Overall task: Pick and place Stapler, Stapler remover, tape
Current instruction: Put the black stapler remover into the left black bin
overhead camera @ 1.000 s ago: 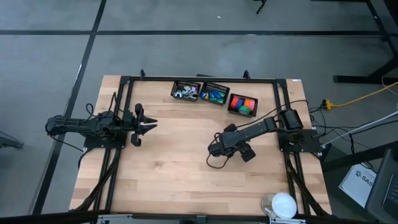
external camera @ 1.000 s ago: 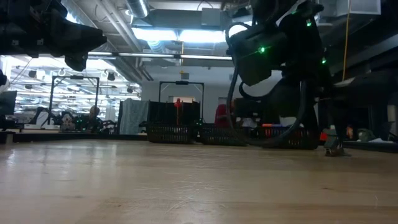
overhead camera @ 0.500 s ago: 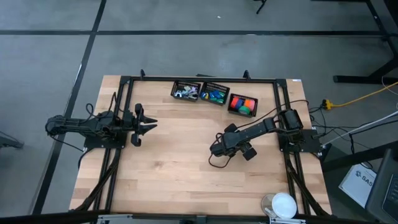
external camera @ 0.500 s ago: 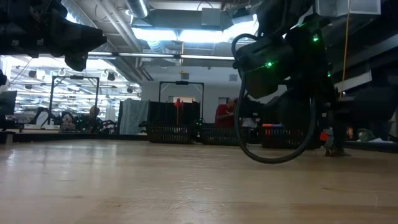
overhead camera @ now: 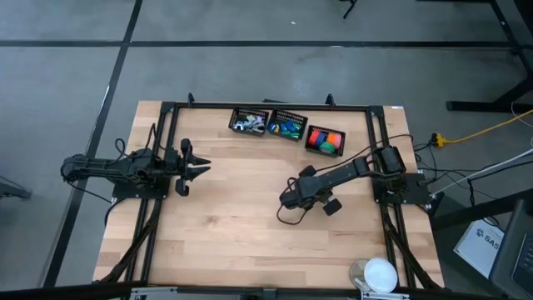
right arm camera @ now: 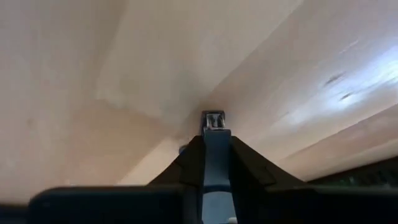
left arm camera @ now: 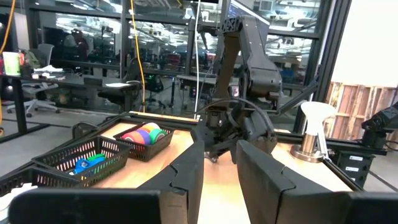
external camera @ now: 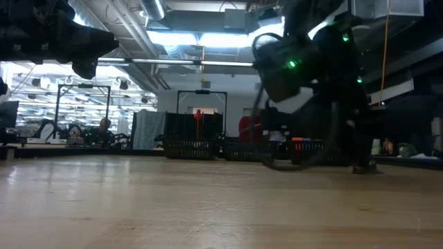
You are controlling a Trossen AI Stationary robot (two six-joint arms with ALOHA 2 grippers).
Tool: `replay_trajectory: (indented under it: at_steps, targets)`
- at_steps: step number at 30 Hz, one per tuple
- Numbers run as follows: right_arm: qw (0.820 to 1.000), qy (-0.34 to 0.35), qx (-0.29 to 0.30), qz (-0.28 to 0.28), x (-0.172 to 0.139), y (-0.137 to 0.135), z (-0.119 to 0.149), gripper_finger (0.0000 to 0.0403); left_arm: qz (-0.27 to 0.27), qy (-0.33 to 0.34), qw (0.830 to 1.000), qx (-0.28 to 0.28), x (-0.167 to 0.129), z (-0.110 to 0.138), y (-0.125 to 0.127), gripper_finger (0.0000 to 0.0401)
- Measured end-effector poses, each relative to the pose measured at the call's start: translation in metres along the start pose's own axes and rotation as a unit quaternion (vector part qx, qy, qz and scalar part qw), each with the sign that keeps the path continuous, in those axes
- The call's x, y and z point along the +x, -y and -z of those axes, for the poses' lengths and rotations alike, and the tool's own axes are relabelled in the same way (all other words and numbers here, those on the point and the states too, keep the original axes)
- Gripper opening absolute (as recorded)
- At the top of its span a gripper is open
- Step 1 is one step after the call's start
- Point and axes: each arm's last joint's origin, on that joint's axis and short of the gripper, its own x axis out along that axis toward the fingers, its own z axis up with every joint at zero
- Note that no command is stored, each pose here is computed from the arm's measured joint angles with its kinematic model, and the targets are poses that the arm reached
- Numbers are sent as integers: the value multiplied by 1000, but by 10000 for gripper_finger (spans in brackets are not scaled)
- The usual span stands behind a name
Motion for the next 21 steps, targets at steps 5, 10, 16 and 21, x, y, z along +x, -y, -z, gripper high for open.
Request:
replay_trajectory:
  at_steps: [5, 10, 16, 21]
  targets:
    - [998, 50, 35, -14, -18, 11, -6, 48, 0, 0, 1000, 0, 0, 0, 0, 91]
    - [991, 118, 56, -25, -38, 27, -13, 48, 0, 0, 1000, 0, 0, 0, 0, 91]
    - [974, 217, 63, -22, -59, 49, -21, 48, 0, 0, 1000, 0, 0, 0, 0, 91]
    - [951, 296, 87, -21, -71, 72, -24, 48, 0, 0, 1000, 0, 0, 0, 0, 91]
